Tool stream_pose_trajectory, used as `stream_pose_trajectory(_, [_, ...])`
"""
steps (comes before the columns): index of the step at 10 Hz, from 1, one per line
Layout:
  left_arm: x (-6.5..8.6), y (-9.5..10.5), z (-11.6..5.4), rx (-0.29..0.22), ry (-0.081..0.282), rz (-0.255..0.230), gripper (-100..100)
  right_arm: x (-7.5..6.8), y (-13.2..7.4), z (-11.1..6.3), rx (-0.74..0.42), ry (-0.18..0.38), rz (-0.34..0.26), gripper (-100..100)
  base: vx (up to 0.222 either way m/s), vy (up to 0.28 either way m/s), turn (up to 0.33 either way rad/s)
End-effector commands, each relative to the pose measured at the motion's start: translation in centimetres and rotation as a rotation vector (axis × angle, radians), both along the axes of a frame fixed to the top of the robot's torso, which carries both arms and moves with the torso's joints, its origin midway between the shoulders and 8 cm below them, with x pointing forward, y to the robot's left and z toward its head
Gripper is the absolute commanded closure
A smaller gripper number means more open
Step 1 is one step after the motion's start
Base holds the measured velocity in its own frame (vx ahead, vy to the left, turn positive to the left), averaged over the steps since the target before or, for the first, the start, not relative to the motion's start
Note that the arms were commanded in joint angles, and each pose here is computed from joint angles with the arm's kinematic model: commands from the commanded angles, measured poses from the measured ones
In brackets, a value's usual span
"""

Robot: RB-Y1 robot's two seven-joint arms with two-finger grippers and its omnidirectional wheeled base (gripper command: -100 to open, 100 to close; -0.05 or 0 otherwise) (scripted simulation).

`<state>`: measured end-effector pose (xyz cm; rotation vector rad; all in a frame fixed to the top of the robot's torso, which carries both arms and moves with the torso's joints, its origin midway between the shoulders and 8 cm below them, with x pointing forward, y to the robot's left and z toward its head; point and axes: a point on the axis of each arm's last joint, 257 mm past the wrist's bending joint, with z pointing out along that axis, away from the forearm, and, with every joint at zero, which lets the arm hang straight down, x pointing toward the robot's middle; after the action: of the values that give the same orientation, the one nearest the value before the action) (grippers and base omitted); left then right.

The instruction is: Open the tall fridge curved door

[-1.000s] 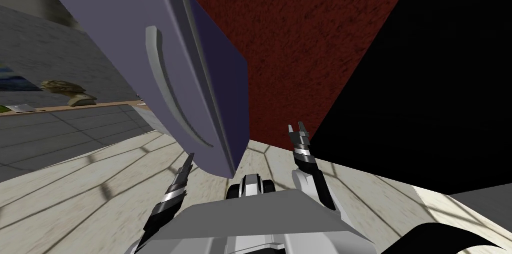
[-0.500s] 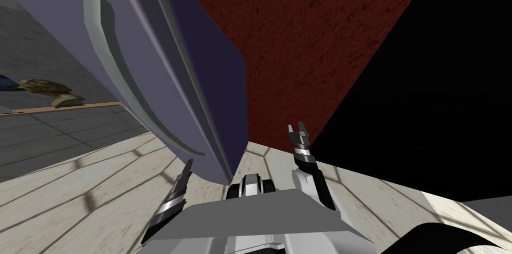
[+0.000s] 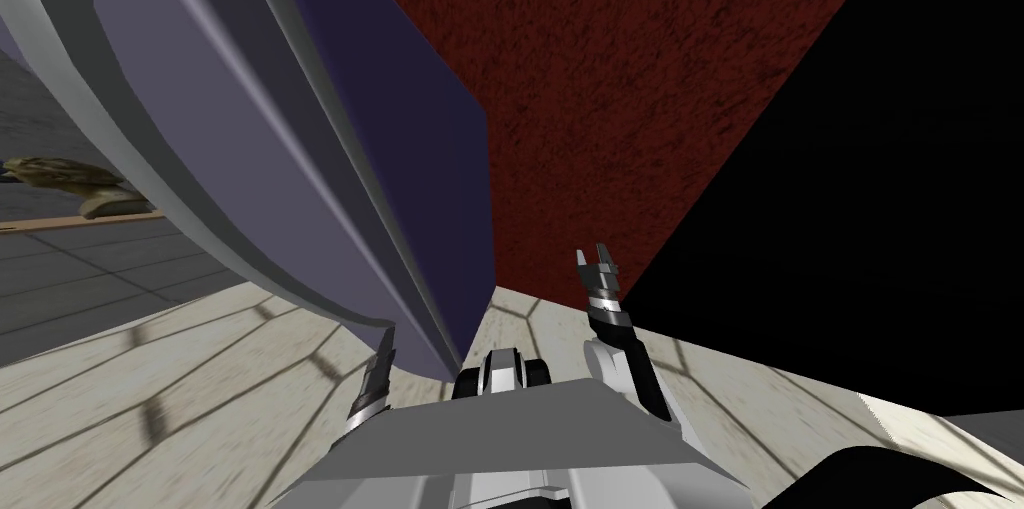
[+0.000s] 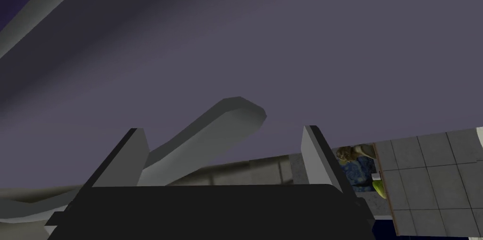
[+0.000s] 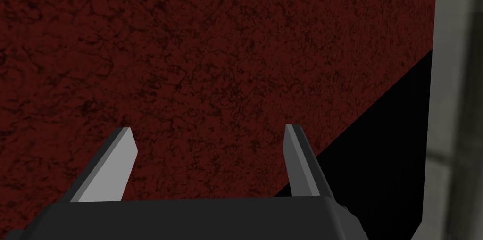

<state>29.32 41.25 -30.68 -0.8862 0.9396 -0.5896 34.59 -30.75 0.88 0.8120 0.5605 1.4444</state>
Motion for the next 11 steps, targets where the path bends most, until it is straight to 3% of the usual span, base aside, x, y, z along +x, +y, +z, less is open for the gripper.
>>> stream_pose_trajectory(1, [0.7,0.7,0.5,-0.002,0.000,0.000,-100,0.0,0.0,0.0,0.000,0.000,0.000,0,0.016,-0.013,0.006])
stream_pose_trajectory(4, [1.7,1.7,1.4,-0.001,0.000,-0.002,-100,0.0,0.0,0.0,0.000,0.000,0.000,0,0.018,-0.020,0.016])
stream_pose_trajectory(5, [1.3,1.3,1.1,-0.002,0.003,-0.001,-100,0.0,0.0,0.0,0.000,0.000,0.000,0,0.000,-0.013,0.012])
stream_pose_trajectory(6, [0.9,0.8,0.6,-0.002,0.000,0.000,100,0.0,0.0,0.0,0.000,0.000,0.000,0,-0.011,0.018,-0.037])
stream_pose_trajectory(9, [0.3,0.4,0.3,-0.003,0.002,0.000,100,0.0,0.0,0.0,0.000,0.000,0.000,0,-0.015,0.016,-0.009])
stream_pose_trajectory(10, [0.1,1.6,0.9,0.032,0.009,-0.008,-100,0.0,0.0,0.0,0.000,0.000,0.000,0,0.001,-0.006,-0.006])
stream_pose_trajectory(11, [-0.1,2.4,1.3,0.056,0.017,-0.012,-100,0.0,0.0,0.0,0.000,0.000,0.000,0,0.006,-0.017,-0.008])
